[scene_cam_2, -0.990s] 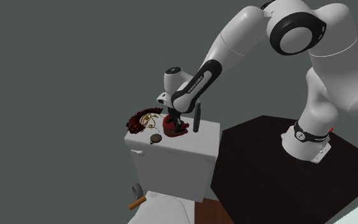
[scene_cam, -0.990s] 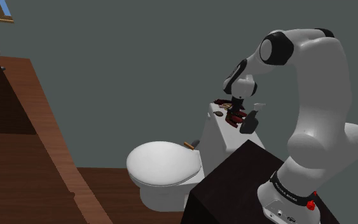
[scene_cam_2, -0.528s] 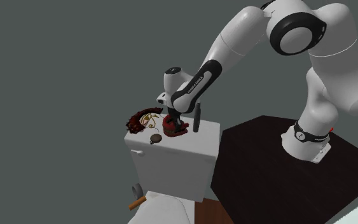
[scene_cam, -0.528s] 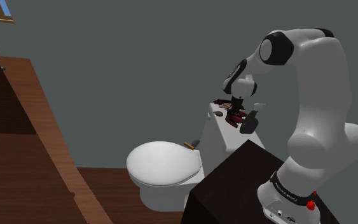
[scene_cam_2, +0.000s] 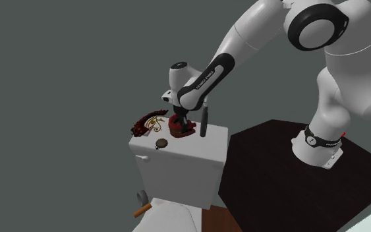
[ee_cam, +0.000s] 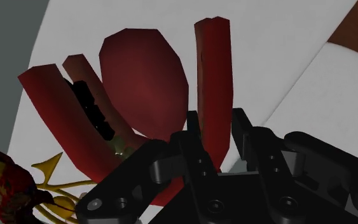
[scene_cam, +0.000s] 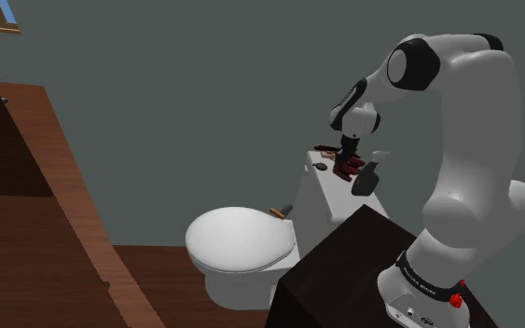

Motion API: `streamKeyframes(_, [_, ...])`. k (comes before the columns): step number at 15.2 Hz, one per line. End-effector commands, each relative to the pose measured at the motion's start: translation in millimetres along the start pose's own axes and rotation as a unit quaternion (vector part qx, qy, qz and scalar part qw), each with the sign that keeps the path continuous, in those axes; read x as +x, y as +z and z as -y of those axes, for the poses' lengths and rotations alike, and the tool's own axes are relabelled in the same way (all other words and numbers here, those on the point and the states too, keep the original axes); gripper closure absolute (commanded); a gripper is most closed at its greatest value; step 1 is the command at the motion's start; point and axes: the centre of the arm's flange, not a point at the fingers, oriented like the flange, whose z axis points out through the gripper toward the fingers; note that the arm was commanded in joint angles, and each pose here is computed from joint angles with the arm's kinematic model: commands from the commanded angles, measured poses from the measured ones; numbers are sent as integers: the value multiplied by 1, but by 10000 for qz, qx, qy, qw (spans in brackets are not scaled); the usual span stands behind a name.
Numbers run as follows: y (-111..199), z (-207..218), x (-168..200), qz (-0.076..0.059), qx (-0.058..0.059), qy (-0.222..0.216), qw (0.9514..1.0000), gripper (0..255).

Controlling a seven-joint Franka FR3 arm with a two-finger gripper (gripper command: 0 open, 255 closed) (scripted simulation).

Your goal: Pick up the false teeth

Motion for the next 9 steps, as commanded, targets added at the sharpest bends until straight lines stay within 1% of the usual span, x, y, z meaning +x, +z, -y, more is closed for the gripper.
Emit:
streamKeyframes(1, [-12, 1, -1, -2, 0, 0, 10000, 255])
streamKeyframes(7, [-43, 1, -2, -2, 0, 0, 10000, 255])
streamKeyframes(9, [-44, 1, -2, -2, 0, 0, 10000, 255])
